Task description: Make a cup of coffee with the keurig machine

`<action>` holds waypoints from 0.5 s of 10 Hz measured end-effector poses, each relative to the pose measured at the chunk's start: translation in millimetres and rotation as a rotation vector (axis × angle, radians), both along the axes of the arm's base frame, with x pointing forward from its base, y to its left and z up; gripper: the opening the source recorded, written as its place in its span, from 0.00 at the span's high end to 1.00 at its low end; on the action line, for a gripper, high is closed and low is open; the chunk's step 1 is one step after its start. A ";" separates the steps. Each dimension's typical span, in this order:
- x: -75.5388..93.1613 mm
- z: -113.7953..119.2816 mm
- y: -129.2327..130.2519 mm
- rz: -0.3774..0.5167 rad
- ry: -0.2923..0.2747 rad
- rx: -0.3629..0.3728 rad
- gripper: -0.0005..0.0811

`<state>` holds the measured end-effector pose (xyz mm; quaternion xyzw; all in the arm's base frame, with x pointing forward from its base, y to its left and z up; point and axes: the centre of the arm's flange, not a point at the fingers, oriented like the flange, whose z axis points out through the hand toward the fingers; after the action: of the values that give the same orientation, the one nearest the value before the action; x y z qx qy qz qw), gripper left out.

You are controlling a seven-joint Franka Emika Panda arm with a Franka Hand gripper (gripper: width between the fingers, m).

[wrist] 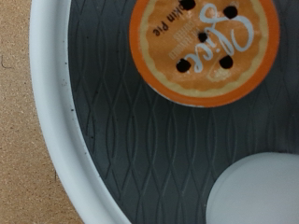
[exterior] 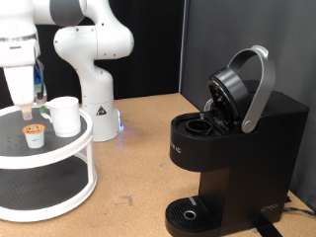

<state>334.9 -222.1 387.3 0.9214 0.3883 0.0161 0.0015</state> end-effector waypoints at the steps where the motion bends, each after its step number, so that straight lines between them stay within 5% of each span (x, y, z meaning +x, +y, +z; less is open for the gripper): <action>1: 0.9 -6.2 0.2 0.006 0.007 -0.001 0.01; 5: 3.3 -25.3 1.3 0.019 0.018 -0.008 0.01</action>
<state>338.2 -220.8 361.9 0.9177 0.3972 0.0064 0.0017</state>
